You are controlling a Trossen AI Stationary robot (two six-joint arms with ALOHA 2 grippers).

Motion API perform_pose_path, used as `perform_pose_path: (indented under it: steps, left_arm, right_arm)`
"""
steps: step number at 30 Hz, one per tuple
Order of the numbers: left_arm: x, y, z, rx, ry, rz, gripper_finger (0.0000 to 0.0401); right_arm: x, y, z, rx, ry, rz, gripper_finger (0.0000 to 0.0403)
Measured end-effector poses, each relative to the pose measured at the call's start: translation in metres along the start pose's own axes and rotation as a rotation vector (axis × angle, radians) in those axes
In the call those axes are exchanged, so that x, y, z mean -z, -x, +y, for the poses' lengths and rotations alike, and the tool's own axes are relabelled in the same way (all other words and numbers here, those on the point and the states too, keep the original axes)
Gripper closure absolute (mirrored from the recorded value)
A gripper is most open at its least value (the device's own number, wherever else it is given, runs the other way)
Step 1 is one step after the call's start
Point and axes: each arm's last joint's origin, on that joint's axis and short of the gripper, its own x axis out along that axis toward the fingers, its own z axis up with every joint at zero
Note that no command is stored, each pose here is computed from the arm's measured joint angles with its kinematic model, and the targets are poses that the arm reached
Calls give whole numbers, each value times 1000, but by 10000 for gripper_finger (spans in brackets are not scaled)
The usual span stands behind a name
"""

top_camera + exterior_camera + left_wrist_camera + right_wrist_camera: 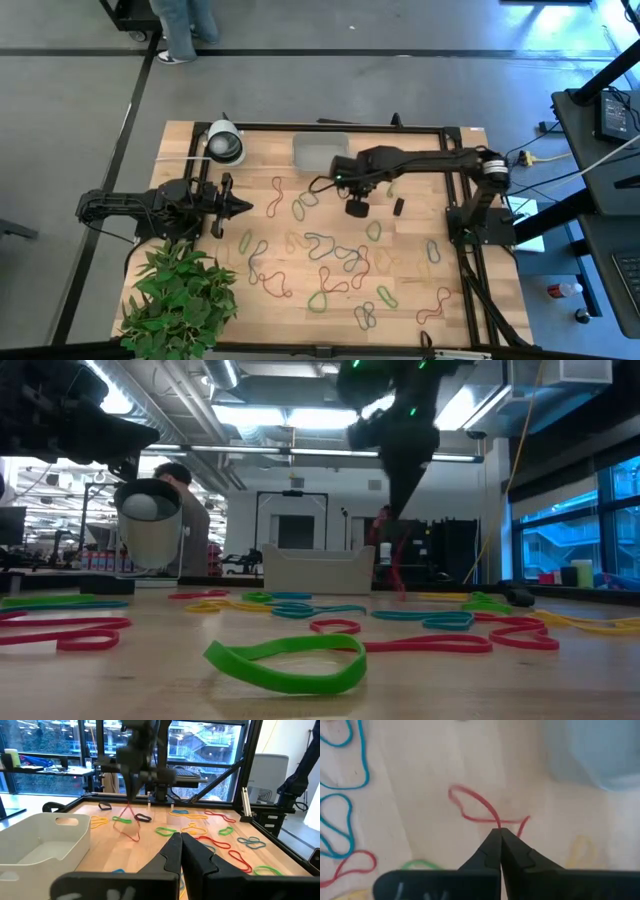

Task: Pick and place rubber bands into bin
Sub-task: Put the red rubber band into the white bin

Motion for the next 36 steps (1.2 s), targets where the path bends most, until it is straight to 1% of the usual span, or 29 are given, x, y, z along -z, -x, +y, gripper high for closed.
perform_pose_path:
  steps: [5,7,9,11,14,17,20,22,25,30,36]
  left_arm:
    - [0,0,0,0,0,-1,400]
    - [0,0,0,0,0,0,400]
    - [0,0,0,0,0,0,400]
    - [0,0,0,0,0,0,400]
    - [0,0,0,0,0,0,400]
    - [0,0,0,0,0,0,400]
    - [0,0,0,0,0,-1,400]
    - [0,0,0,0,0,0,400]
    - [0,0,0,0,0,0,400]
    - [0,0,0,0,0,-1,400]
    - [0,0,0,0,0,-1,400]
  right_arm:
    - [14,33,-12,33,-78,-14,402]
    - [15,48,-19,42,-109,-22,403]
    - [12,62,-26,76,-123,-42,403]
    - [6,78,-34,105,-141,-98,403]
    - [-5,101,-48,117,-145,-195,403]
    - [-20,114,-63,136,-150,-268,403]
    - [-36,119,-78,159,-158,-351,403]
    - [-47,114,-85,173,-153,-373,403]
    - [-63,93,-94,171,-147,-352,403]
    - [-83,44,-101,138,-142,-293,403]
    - [-98,-16,-103,128,-130,-197,403]
